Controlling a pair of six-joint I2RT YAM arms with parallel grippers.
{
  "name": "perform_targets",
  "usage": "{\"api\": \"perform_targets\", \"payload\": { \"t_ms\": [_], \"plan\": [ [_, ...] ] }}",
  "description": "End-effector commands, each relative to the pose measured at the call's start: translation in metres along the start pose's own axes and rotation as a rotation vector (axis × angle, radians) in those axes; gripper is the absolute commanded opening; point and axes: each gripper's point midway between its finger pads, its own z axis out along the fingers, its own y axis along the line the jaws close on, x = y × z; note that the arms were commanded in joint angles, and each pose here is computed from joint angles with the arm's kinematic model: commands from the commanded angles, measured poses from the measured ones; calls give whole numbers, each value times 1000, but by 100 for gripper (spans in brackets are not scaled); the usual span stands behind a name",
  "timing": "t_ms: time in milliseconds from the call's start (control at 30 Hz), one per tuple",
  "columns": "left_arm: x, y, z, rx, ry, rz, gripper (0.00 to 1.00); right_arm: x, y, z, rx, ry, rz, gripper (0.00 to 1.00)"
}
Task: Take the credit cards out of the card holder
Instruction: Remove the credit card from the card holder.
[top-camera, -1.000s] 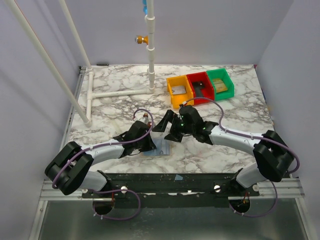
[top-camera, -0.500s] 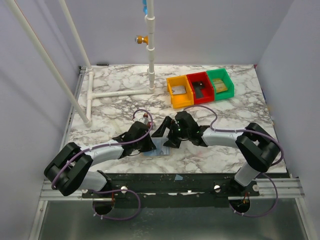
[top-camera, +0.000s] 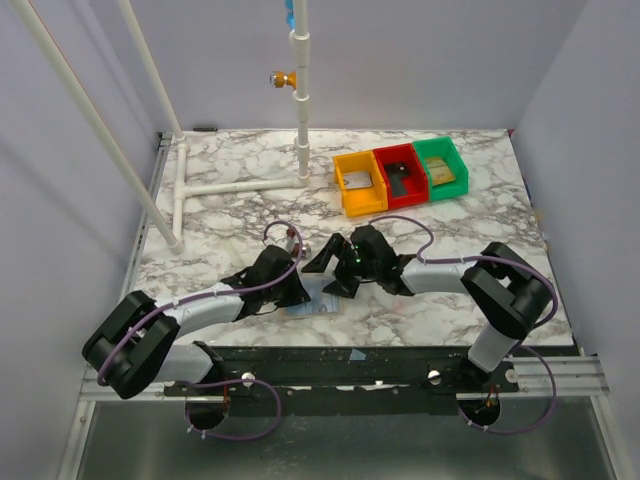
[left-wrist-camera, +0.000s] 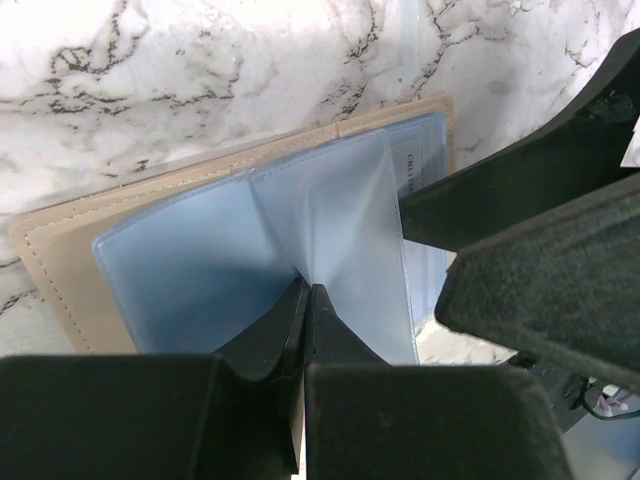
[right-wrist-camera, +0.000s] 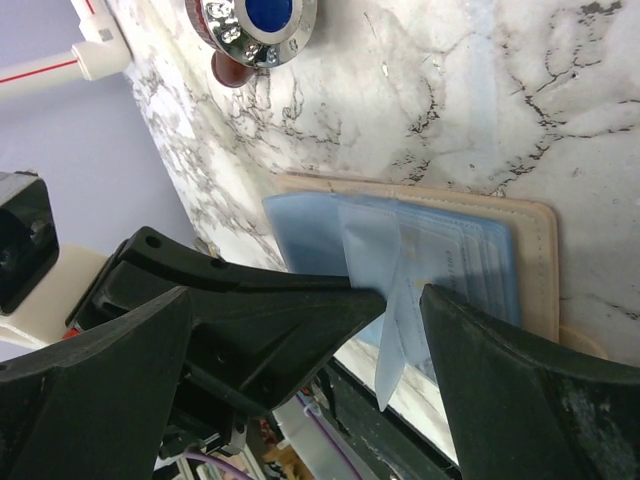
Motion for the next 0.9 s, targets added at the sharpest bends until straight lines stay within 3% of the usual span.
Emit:
{"api": "perform_targets", "payload": {
  "t_ms": [0,133,333,500,567,633,700,867],
  "plan": [
    [12,9,-7,-18,35,13,0,7,-6,4,6,20,20,96],
    [8,7,-9,-11,16,22,0,9,-9,4,18,16,22,86],
    [8,6,-13,1,6,33,0,12,-8,7,21,22,18,56],
    [6,4,-13,10,3,38,0,16,-11,11,39,27,9,54],
    [6,4,-13,9,4,37,0,17,-13,13,44,33,6,48],
    [5,3,-14,14,0,40,0,18,-14,14,48,36,4,31],
    [4,2,-15,17,-6,41,0,17,-14,14,53,31,0,23],
    [2,7,-20,-14,-16,42,14,15,-11,16,55,29,-18,14]
  ]
}}
